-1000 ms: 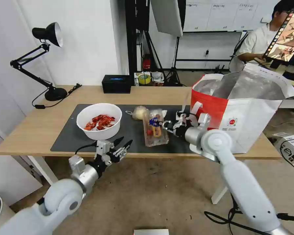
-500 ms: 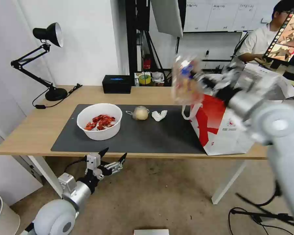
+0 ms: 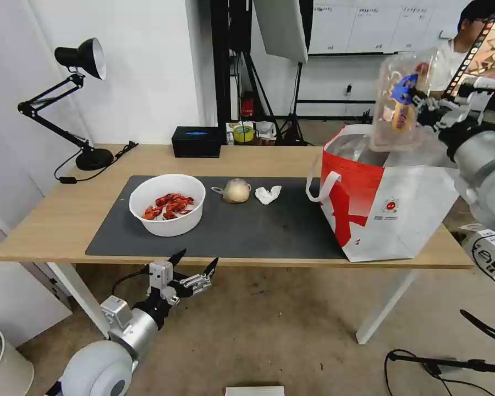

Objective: Pick up the trash from the table and place it into the takeout bag.

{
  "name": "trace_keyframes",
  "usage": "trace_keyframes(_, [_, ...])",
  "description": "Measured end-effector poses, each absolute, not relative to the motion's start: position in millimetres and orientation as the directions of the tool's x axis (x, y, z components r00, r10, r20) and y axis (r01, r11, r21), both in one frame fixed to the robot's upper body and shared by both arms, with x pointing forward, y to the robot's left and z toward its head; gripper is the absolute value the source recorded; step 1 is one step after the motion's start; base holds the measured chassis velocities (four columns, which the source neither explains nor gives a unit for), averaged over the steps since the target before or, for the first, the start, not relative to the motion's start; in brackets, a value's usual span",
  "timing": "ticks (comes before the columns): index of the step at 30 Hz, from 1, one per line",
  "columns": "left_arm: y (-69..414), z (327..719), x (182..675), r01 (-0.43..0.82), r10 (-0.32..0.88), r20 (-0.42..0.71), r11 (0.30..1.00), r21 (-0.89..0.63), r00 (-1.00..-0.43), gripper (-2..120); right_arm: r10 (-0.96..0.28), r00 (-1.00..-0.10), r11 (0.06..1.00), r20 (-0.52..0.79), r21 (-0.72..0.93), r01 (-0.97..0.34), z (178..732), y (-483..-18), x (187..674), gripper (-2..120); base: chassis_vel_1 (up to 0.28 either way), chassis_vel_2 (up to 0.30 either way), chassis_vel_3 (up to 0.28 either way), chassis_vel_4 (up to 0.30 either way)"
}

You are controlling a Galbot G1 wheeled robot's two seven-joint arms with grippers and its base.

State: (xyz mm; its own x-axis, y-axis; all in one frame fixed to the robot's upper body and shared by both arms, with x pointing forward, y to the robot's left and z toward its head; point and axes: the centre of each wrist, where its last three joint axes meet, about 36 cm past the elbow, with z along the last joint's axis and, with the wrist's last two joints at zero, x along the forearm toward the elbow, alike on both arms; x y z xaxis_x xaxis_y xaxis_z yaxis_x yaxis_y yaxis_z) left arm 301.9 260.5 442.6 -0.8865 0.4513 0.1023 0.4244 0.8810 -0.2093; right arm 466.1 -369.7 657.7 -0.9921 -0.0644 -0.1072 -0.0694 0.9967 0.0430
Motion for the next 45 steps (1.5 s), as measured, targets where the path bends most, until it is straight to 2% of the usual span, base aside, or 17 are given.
trace_keyframes(8, [259, 442, 302, 0.427, 0.454, 0.1, 0.879, -0.212, -0.885, 100, -0.058, -0.997, 0.998, -0.055, 0.031, -0.06, 634, -368, 464, 0, 0.0, 0.0, 0.0, 0.0])
trace_keyframes(20, [258, 446, 303, 0.444, 0.467, 0.101, 0.876, -0.187, -0.879, 100, -0.074, -0.997, 0.989, -0.014, 0.124, -0.075, 623, -363, 457, 2, 0.0, 0.0, 0.0, 0.0])
trace_keyframes(24, [259, 452, 302, 0.447, 0.469, 0.1, 0.876, -0.182, -0.878, 100, -0.094, -0.995, 0.983, 0.011, 0.162, -0.091, 618, -362, 454, 20, 0.0, 0.0, 0.0, 0.0])
trace_keyframes(25, [259, 452, 302, 0.447, 0.469, 0.1, 0.876, -0.182, -0.878, 100, -0.094, -0.995, 0.983, 0.011, 0.162, -0.091, 618, -362, 454, 20, 0.0, 0.0, 0.0, 0.0])
trace_keyframes(28, [261, 456, 303, 0.447, 0.467, 0.095, 0.878, -0.174, -0.879, 100, -0.114, -0.993, 0.979, 0.018, 0.173, -0.109, 621, -359, 452, 34, 0.0, 0.0, 0.0, 0.0])
trace_keyframes(29, [261, 456, 303, 0.447, 0.467, 0.095, 0.878, -0.174, -0.879, 100, -0.114, -0.993, 0.979, 0.018, 0.173, -0.109, 621, -359, 452, 34, 0.0, 0.0, 0.0, 0.0])
trace_keyframes(32, [263, 459, 303, 0.446, 0.465, 0.091, 0.879, -0.169, -0.881, 100, -0.13, -0.992, 0.977, 0.007, 0.169, -0.127, 628, -357, 448, 47, 0.0, 0.0, 0.0, 0.0])
trace_keyframes(35, [264, 460, 303, 0.446, 0.464, 0.09, 0.879, -0.169, -0.881, 100, -0.133, -0.991, 0.977, 0.004, 0.17, -0.131, 630, -357, 447, 51, 0.0, 0.0, 0.0, 0.0])
trace_keyframes(37, [264, 462, 301, 0.445, 0.462, 0.086, 0.88, -0.167, -0.882, 100, -0.173, -0.985, 0.971, -0.025, 0.161, -0.175, 643, -355, 440, 66, 0.0, 0.0, 0.0, 0.0])
trace_keyframes(39, [263, 462, 300, 0.444, 0.461, 0.085, 0.881, -0.165, -0.883, 100, -0.19, -0.981, 0.969, -0.041, 0.155, -0.194, 646, -354, 437, 69, 0.0, 0.0, 0.0, 0.0])
trace_keyframes(42, [264, 462, 297, 0.435, 0.451, 0.081, 0.886, -0.16, -0.889, 100, -0.273, -0.957, 0.95, -0.099, 0.125, -0.285, 657, -344, 427, 85, 0.0, 0.0, 0.0, 0.0])
trace_keyframes(44, [265, 462, 296, 0.432, 0.448, 0.08, 0.888, -0.159, -0.891, 100, -0.304, -0.946, 0.942, -0.111, 0.114, -0.316, 658, -340, 423, 88, 0.0, 0.0, 0.0, 0.0])
trace_keyframes(45, [265, 462, 295, 0.428, 0.443, 0.077, 0.89, -0.157, -0.893, 100, -0.35, -0.928, 0.928, -0.127, 0.091, -0.362, 658, -333, 417, 94, 0.0, 0.0, 0.0, 0.0])
